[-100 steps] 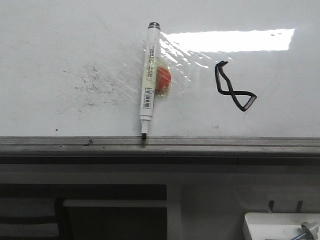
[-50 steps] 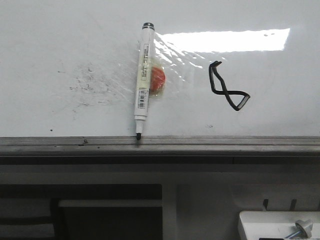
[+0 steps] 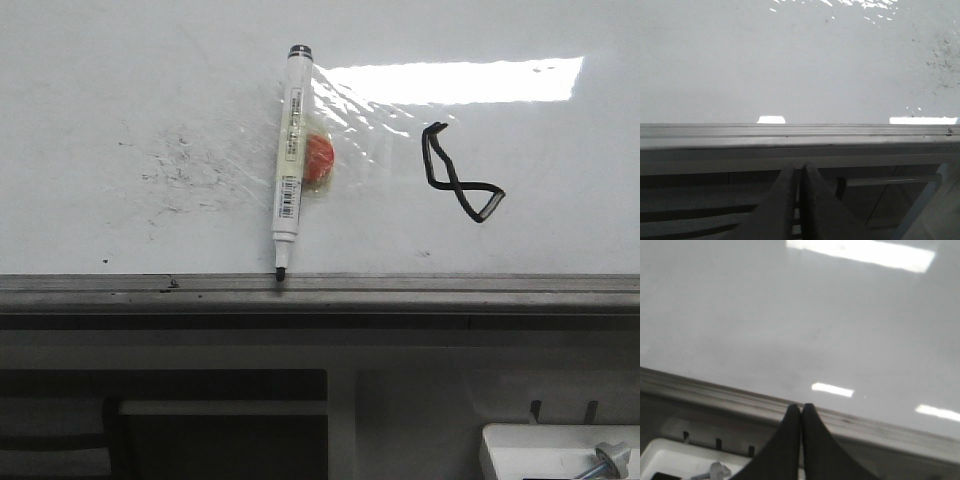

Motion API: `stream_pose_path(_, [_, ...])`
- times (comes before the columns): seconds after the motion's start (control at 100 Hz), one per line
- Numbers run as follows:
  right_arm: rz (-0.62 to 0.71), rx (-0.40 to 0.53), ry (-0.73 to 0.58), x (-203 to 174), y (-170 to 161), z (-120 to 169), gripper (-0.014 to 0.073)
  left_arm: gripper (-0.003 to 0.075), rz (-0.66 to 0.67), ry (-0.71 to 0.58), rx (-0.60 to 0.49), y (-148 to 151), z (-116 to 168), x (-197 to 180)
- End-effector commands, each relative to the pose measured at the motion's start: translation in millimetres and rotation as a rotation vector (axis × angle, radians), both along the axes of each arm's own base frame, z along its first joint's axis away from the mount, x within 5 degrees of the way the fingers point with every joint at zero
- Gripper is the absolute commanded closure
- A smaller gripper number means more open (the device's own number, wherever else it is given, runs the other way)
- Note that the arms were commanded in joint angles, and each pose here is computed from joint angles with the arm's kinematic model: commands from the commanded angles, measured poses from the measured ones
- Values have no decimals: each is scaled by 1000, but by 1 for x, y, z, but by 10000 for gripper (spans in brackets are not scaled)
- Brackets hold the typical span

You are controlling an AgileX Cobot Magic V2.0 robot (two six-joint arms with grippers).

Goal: Write number 8 on whiteboard

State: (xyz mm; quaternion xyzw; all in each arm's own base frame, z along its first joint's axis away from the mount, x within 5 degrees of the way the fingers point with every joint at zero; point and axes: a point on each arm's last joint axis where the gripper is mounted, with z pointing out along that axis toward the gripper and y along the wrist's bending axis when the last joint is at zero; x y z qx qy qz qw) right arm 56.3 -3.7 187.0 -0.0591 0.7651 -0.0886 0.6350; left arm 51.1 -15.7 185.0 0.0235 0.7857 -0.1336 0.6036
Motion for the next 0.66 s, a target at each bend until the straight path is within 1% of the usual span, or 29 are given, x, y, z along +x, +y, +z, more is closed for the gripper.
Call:
stream_pose_path(0.0, [-40,-9,31,-4,-2,-8,652,741,12,-20,-15,1,-9,0])
stream_pose_path(0.06, [-40,-8,47,-3,-2,-9,652,741,12,-20,-18,1,-9,0])
stream_pose_path(0.16, [-39,-8,31,-4,-2,-8,652,741,12,-19,-20,1,-9,0])
stream_pose_path(0.65, [-39,-8,33,-4,-2,-8,652,741,12,-19,-20,1,-9,0])
